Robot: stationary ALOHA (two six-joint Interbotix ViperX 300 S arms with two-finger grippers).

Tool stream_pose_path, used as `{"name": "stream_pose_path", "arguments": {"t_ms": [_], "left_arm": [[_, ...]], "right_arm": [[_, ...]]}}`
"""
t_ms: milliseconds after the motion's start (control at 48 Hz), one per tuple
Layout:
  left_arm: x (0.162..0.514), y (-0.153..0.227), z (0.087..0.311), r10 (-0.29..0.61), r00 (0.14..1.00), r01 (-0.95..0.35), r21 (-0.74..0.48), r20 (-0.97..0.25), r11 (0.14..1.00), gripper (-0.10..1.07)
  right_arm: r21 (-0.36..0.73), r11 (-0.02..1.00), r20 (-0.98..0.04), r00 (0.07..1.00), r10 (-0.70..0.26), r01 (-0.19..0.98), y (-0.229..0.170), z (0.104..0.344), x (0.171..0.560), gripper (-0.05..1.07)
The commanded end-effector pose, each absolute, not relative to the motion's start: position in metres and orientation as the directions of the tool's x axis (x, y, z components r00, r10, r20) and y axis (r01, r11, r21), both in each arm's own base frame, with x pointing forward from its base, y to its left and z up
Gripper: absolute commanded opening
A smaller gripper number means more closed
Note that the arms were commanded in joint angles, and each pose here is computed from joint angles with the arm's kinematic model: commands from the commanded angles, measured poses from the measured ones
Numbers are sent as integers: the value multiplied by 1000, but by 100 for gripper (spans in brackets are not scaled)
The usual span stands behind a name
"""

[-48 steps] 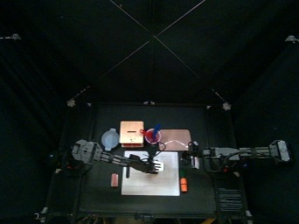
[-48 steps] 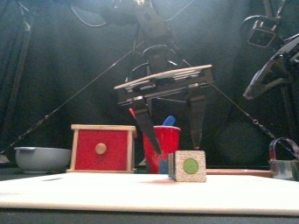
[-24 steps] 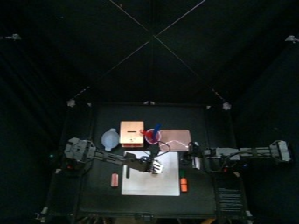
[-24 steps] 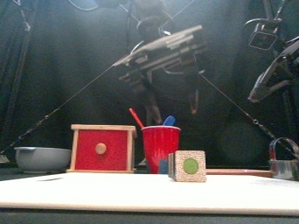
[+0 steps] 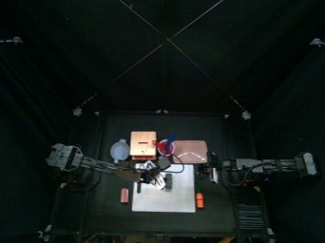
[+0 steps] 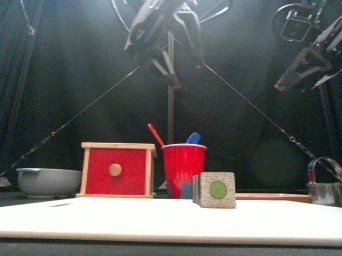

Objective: Place sushi roll onto cutting board

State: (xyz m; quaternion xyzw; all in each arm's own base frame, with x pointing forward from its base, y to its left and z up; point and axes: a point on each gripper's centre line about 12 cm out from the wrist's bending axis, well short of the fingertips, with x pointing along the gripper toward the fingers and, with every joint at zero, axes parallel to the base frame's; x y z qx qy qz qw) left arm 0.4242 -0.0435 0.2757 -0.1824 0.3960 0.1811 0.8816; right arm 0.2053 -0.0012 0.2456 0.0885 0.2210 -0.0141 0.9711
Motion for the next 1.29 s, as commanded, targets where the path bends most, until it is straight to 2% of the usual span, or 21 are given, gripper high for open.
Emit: {"name": "stream_pose_path", "arguments": {"t_ms": [0, 146, 375, 542, 729, 854, 1000, 1271], "left_arm": [[403, -40, 303, 152, 728, -382, -211, -669, 900, 90], [361, -44, 308, 75, 844, -213, -203, -531, 956, 90], [301, -38, 290, -19, 903, -72, -196, -429, 978, 90], [258, -19, 296, -12, 947, -43, -163, -320, 986, 90], [218, 8, 298, 82, 973, -92, -36, -218, 995, 90], [205, 20, 292, 129, 973, -133, -10, -192, 991, 90], [203, 26, 284, 141, 973, -146, -13, -183, 989, 90], [205, 32, 296, 155, 978, -159, -21, -141, 987, 90]], "right_arm": [[173, 984, -390, 921, 24, 48, 1, 263, 210, 1], [184, 982, -382, 924, 32, 42, 3, 263, 210, 1], [158, 986, -381, 925, 9, 56, -1, 258, 209, 1], [121, 988, -380, 924, -45, 98, -12, 257, 210, 1], [98, 987, -385, 920, -79, 126, -20, 255, 211, 1], [98, 983, -375, 921, -105, 152, -26, 255, 212, 1], [95, 978, -376, 916, -136, 184, -33, 253, 212, 1], [75, 980, -384, 912, -144, 186, -34, 249, 211, 1]]}}
